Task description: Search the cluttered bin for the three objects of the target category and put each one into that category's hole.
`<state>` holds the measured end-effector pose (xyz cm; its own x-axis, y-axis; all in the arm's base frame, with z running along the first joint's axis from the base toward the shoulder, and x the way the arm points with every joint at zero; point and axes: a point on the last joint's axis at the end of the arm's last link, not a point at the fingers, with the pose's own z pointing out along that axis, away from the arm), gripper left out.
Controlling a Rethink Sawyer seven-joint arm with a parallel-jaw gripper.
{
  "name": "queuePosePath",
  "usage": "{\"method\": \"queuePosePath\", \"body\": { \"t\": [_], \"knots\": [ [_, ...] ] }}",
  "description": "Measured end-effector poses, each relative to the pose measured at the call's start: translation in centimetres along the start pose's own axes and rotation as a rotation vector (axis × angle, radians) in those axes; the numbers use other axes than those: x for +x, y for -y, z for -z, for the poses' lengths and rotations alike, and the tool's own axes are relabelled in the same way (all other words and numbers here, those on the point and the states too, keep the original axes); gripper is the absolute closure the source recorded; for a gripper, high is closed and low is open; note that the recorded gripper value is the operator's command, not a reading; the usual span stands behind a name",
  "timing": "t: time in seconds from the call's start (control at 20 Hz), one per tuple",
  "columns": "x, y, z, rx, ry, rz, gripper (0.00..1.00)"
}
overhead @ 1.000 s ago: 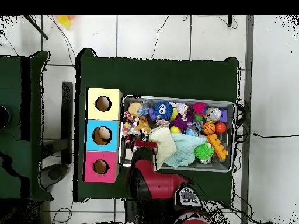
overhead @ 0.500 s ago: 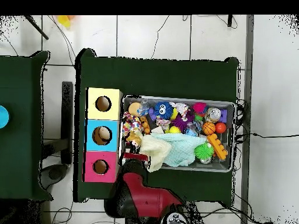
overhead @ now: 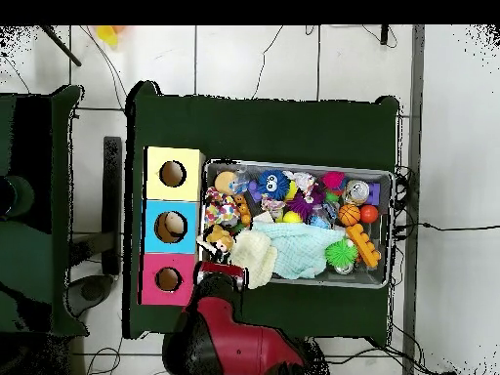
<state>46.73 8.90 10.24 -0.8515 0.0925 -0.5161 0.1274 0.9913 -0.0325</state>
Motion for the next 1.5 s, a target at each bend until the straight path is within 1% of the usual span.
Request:
{"method": "queuePosePath", "body": {
  "t": [0.25,0.85,1.0,1.5],
  "knots": [
    [-0.6,0.0,0.4,0.0,0.015,-0.001,1.0],
    [-0.6,0.0,0.4,0.0,0.015,-0.002,1.0],
    [-0.3,0.0,0.2,0.0,0.009,-0.002,1.0],
    [1.3,-0.1,-0.2,-0.001,-0.032,0.001,1.0]
  ]
}}
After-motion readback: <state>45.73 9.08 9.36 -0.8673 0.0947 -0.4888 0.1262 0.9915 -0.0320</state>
